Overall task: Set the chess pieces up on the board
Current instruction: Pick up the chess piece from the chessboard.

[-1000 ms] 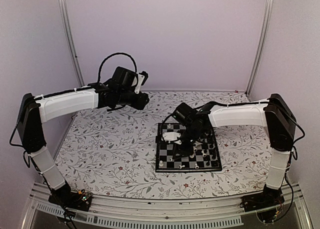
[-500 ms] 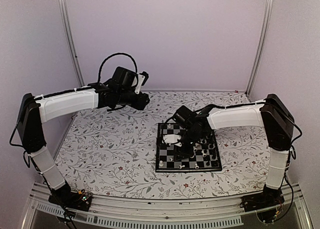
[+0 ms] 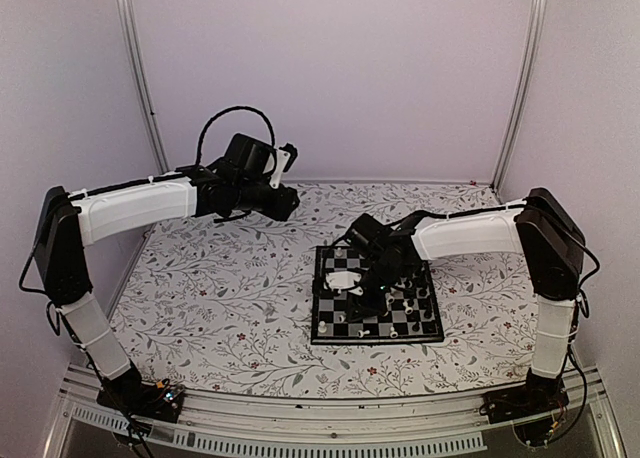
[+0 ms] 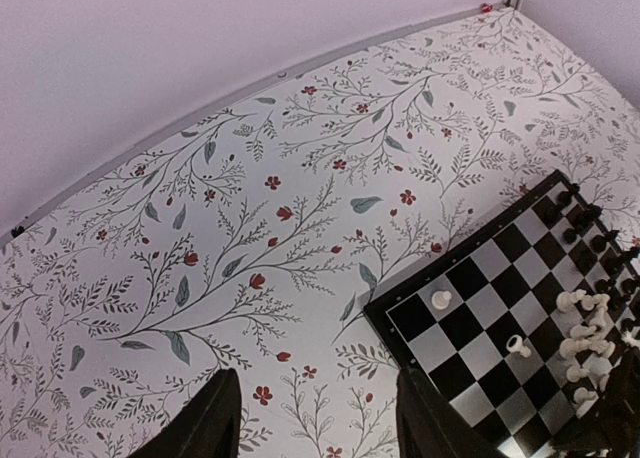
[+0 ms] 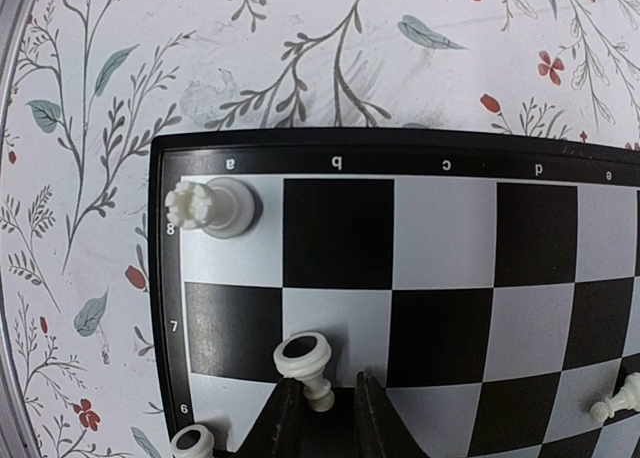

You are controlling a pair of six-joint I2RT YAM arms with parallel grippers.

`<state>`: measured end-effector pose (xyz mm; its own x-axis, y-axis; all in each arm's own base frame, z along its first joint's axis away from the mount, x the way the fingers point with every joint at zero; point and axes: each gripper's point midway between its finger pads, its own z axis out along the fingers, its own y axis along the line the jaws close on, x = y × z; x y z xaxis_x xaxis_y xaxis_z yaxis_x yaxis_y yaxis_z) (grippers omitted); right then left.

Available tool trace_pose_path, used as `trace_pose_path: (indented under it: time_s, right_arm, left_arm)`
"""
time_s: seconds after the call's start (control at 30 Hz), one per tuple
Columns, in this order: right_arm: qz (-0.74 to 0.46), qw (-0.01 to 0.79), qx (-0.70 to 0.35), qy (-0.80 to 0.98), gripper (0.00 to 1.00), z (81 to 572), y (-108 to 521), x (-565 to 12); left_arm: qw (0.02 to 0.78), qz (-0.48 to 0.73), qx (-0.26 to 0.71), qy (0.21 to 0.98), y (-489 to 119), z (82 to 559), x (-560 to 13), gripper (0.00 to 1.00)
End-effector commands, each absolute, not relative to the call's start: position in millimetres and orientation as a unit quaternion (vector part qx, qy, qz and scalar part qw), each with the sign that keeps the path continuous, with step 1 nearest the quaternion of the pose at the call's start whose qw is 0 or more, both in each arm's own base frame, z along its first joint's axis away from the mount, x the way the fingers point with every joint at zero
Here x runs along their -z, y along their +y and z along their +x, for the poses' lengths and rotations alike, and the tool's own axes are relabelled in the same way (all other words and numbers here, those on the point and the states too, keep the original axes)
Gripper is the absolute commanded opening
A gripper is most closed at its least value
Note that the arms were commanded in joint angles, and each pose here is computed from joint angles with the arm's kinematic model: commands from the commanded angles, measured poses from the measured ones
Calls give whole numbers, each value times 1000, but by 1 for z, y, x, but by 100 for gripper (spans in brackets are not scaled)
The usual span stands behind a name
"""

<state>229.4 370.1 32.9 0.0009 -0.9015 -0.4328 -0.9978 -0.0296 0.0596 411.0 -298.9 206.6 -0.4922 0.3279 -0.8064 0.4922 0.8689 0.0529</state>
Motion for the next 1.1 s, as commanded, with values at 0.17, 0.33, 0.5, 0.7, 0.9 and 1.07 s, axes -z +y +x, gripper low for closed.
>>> trace_pose_path:
  time_s: [0.17,0.33,0.5,0.7,0.9,1.07]
  right_arm:
    - [-700,111,-199,677,12,217,367,-19]
    - [-701,121,-201,673,6,218,368,-25]
    - [-699,151,-199,670,5,224,369,-50]
    - [-671,200,-228,676,4,242,362,-96]
    - [-651,228,-253,678,4,255,362,-126]
    - [-646,240,-266,675,4,259,366,-143]
  left_arm:
    - [441,250,94,857,-308,411,-205,54]
    - [434,258,107,856,-318,406,-203,54]
    - [421,270,116,858,-328,393,-204,54]
    - [392,270,210,854,-340,352,-220,55]
    - [343,227,377,830,-348,300,-210,53]
    - [304,220,462,803,-361,276,-201,49]
